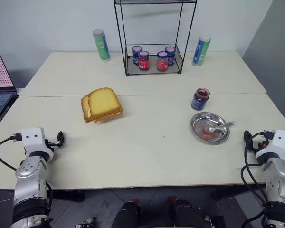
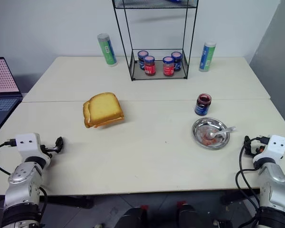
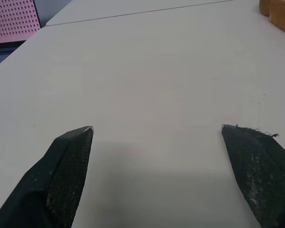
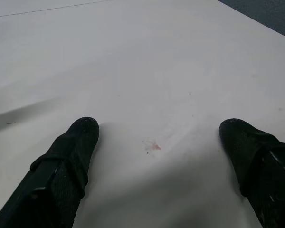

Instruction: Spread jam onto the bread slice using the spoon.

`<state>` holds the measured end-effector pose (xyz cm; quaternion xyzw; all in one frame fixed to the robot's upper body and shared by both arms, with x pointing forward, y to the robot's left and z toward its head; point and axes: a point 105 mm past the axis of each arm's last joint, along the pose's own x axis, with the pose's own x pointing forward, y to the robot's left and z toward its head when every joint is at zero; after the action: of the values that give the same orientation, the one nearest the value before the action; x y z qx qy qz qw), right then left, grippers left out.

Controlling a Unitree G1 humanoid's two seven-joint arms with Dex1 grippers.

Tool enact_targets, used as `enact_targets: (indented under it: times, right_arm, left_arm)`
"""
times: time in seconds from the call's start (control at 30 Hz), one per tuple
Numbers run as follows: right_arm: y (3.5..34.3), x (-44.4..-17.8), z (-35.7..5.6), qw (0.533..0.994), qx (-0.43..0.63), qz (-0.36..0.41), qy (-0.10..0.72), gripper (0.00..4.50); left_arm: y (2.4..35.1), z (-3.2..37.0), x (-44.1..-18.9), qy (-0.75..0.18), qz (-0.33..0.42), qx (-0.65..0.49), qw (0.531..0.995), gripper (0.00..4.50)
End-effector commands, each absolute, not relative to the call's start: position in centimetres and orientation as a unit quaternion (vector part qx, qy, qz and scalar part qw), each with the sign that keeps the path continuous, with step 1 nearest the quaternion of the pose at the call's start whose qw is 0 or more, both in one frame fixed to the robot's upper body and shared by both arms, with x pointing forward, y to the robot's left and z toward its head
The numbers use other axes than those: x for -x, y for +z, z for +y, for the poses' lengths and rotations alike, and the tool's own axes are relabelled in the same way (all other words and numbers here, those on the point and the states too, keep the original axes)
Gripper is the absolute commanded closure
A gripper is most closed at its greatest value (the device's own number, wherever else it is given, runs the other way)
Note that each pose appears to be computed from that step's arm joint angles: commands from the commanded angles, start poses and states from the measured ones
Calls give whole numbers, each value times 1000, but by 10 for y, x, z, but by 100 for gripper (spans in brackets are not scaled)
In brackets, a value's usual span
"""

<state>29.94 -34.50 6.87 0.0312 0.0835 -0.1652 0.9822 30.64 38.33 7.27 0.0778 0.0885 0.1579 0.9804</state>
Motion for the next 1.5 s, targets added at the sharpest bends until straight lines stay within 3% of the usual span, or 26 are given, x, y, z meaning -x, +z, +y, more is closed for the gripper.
enact_targets:
  times: [0.03,0.17,0.37,0.47,0.53,0.7,0.83,1.1,1.33,1.5]
  right_arm:
    - [83,-300,-346,983,-31,57,-170,1]
    - [89,-299,-343,985,-28,54,-162,1]
    - [141,-298,-340,994,44,20,-102,1]
    - [185,-307,-292,998,43,-3,41,1]
    - [197,-307,-261,991,43,1,128,1]
    - [204,-293,-180,942,-1,44,333,1]
    - [198,-276,-134,895,-20,77,440,1]
    - [196,-275,-99,870,-33,76,486,1]
    - [192,-276,-96,872,-32,78,482,1]
    - [190,-275,-98,874,-34,79,477,0]
  left_arm:
    - [87,387,-308,159,76,-99,979,0]
    - [96,387,-306,151,65,-103,981,0]
    - [143,381,-311,89,19,-138,986,0]
    - [178,347,-326,-10,-12,-173,985,0]
    - [188,319,-333,-80,-18,-180,980,0]
    - [182,260,-350,-215,8,-194,957,0]
    - [165,238,-364,-265,40,-205,941,0]
    - [148,235,-391,-271,64,-210,937,0]
    - [145,241,-401,-255,72,-181,947,0]
    - [147,240,-401,-261,68,-147,952,96]
